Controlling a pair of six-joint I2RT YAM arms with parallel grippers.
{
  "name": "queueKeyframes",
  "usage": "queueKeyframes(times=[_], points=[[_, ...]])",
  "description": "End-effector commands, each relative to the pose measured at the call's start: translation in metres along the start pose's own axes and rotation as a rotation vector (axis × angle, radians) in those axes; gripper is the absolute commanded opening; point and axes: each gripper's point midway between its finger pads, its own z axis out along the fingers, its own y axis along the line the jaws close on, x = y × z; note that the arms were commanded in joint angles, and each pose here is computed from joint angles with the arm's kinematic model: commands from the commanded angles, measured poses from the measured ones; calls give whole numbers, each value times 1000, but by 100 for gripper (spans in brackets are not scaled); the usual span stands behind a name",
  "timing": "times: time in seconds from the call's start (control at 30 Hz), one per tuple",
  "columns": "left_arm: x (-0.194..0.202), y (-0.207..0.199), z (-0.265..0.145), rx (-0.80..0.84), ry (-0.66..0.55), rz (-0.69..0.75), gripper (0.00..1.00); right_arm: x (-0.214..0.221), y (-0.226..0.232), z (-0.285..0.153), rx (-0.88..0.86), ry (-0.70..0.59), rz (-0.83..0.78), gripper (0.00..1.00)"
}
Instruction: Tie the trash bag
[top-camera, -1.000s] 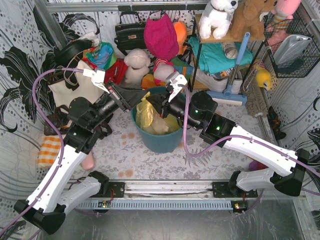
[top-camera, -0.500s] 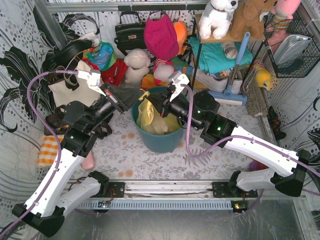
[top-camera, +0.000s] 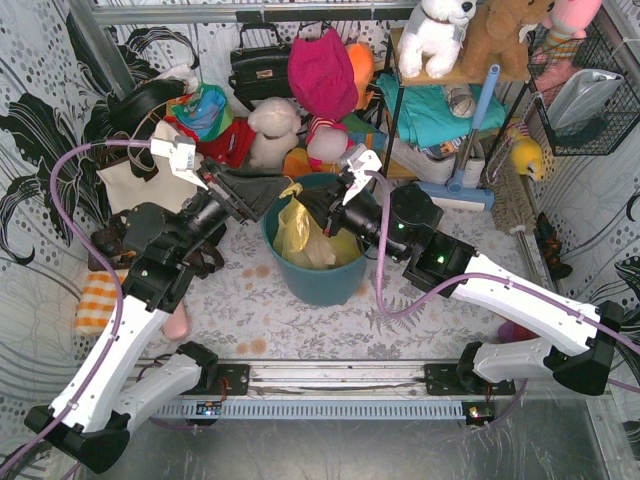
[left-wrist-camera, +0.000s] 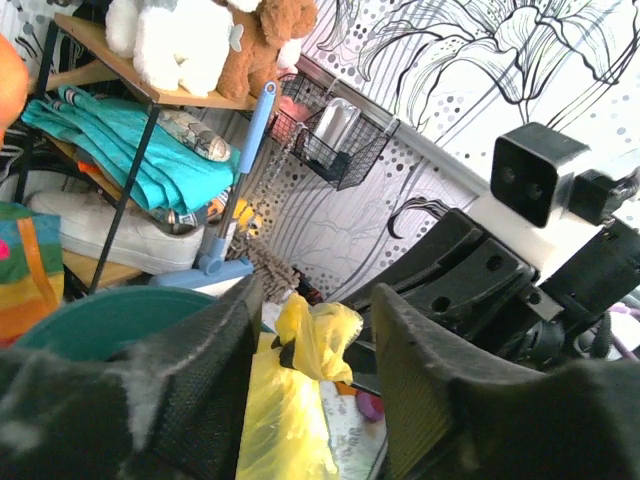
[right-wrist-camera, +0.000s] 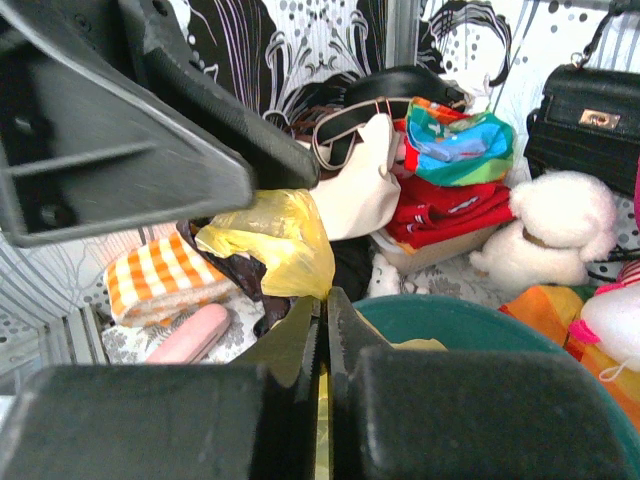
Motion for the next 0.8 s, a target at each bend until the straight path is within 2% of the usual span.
queueKeyframes(times=[0.0, 0.13, 0.43, 0.77], points=[[-21, -11, -9, -27, -44, 37, 62, -10, -1, -5, 10, -28, 20, 0], [-11, -13, -13, -37, 9, -33, 70, -11, -1, -4, 7, -31, 20, 0], [10, -12, -11, -10, 89, -125, 72, -12, 1, -4, 0, -32, 25, 0], [0, -37, 0, 136, 86, -129, 50, -11, 1, -3, 2, -28, 26, 0]])
